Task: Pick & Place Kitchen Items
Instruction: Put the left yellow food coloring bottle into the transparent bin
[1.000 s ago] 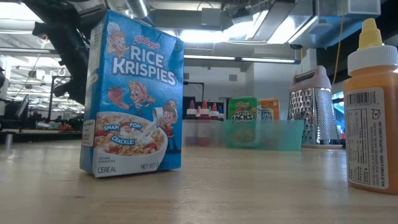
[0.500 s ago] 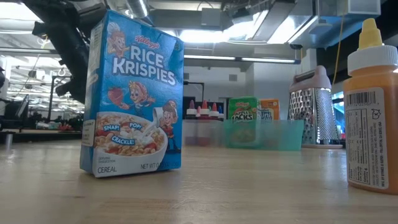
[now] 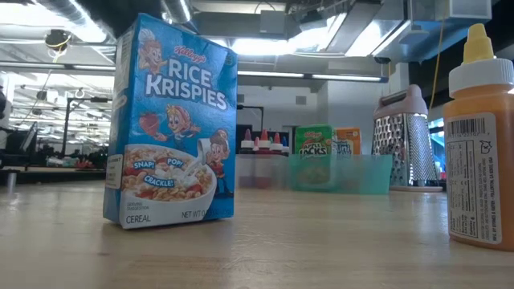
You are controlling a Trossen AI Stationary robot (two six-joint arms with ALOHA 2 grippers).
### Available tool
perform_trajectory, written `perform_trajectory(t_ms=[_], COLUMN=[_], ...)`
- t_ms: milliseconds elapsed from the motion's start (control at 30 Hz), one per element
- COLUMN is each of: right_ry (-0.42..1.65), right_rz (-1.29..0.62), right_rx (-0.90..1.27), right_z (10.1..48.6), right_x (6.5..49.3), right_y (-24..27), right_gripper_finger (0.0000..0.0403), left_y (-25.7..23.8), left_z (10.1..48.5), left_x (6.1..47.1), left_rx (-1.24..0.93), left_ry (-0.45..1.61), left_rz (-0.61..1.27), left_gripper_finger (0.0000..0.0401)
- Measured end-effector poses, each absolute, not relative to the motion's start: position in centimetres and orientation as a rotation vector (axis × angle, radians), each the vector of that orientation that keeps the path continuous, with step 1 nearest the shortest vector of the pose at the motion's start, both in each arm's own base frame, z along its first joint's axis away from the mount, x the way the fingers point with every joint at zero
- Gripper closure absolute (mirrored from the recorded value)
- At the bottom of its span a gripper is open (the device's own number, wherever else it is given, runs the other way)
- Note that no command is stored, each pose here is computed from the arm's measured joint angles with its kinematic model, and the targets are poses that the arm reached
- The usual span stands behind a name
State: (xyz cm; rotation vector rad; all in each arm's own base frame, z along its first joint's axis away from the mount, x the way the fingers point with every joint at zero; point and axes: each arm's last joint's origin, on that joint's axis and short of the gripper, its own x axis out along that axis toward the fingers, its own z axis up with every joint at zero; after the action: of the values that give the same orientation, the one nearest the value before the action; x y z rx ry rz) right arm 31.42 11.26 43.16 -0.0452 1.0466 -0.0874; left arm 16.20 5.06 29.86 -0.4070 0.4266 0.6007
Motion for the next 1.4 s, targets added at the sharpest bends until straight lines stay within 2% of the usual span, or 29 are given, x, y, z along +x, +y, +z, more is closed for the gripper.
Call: perform_trajectory(t_ms=[167,367,933,1100,1400], right_ry=[1.046,1.038,1.015,1.007,1.012], right_rz=[-0.087,-0.085,-0.062,-0.047,-0.026], right_rx=[-0.045,-0.043,-0.038,-0.039,-0.053], right_z=[43.2,43.2,43.3,43.4,43.3], right_x=[31.4,31.5,31.6,31.5,31.2], right_y=[11.3,11.3,11.7,12.1,12.8], right_gripper_finger=[0.0162,0.0162,0.0162,0.0162,0.0162], left_y=[3.9,2.1,-1.1,-1.7,-3.6], left_z=[32.0,32.4,32.6,32.8,32.9], left_x=[15.2,14.9,15.1,15.4,18.3], left_rx=[-0.378,-0.372,-0.367,-0.415,-0.486], left_ry=[0.369,0.380,0.399,0.382,0.320], left_rz=[0.387,0.130,-0.084,-0.085,-0.183], left_gripper_finger=[0.0170,0.0167,0.0168,0.0149,0.0080])
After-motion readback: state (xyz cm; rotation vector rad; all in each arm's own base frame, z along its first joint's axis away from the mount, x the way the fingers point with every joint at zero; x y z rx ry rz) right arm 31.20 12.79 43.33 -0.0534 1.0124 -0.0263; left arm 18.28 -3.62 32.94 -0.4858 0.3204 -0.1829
